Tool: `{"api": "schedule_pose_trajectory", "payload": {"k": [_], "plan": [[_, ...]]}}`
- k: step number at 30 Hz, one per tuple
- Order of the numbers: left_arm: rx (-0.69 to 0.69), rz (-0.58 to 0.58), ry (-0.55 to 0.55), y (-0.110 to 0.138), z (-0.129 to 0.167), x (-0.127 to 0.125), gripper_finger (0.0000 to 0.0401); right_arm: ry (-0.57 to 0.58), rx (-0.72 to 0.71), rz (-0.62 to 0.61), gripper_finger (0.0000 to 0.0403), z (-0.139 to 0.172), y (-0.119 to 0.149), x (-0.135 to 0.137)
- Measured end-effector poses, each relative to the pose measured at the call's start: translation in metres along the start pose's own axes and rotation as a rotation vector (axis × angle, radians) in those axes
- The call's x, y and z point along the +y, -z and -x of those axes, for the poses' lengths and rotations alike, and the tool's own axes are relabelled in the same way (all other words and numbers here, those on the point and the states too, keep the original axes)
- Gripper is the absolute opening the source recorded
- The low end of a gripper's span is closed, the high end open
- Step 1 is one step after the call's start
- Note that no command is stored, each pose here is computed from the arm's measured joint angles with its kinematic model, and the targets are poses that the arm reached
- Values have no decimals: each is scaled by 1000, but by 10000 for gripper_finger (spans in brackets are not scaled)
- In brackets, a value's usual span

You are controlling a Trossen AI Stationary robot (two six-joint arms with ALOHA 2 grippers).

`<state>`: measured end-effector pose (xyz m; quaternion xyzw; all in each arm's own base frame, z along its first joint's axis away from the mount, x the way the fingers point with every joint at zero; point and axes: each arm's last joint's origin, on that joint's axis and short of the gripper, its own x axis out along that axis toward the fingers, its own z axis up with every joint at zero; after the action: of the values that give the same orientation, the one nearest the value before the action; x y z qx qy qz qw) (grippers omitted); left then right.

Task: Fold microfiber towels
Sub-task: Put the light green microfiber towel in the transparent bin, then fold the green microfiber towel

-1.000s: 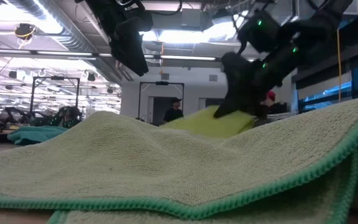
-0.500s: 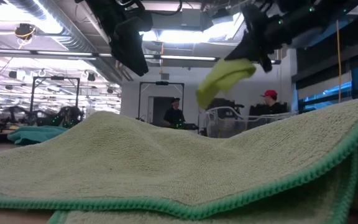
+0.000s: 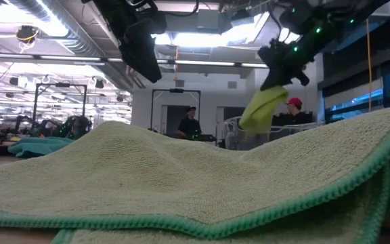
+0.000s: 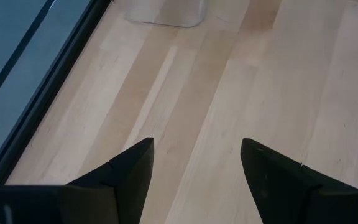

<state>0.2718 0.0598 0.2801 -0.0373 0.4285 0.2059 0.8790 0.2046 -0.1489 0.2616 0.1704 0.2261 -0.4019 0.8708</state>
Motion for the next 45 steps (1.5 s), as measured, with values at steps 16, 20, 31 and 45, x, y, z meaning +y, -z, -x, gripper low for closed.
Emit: {"api": "schedule_pose_trajectory", "payload": {"k": [16, 20, 31, 45], "plan": [[-4, -2, 0, 0, 0, 0, 235, 56, 251, -60, 9, -59, 26, -44], [-4, -2, 0, 0, 0, 0, 235, 143, 357, -85, 63, -64, 37, -59], [-4, 5, 1, 0, 0, 0, 235, 340, 426, -107, 232, -52, 10, -67], [-4, 5, 1, 0, 0, 0, 235, 208, 373, -63, 221, -48, -13, -43]]}}
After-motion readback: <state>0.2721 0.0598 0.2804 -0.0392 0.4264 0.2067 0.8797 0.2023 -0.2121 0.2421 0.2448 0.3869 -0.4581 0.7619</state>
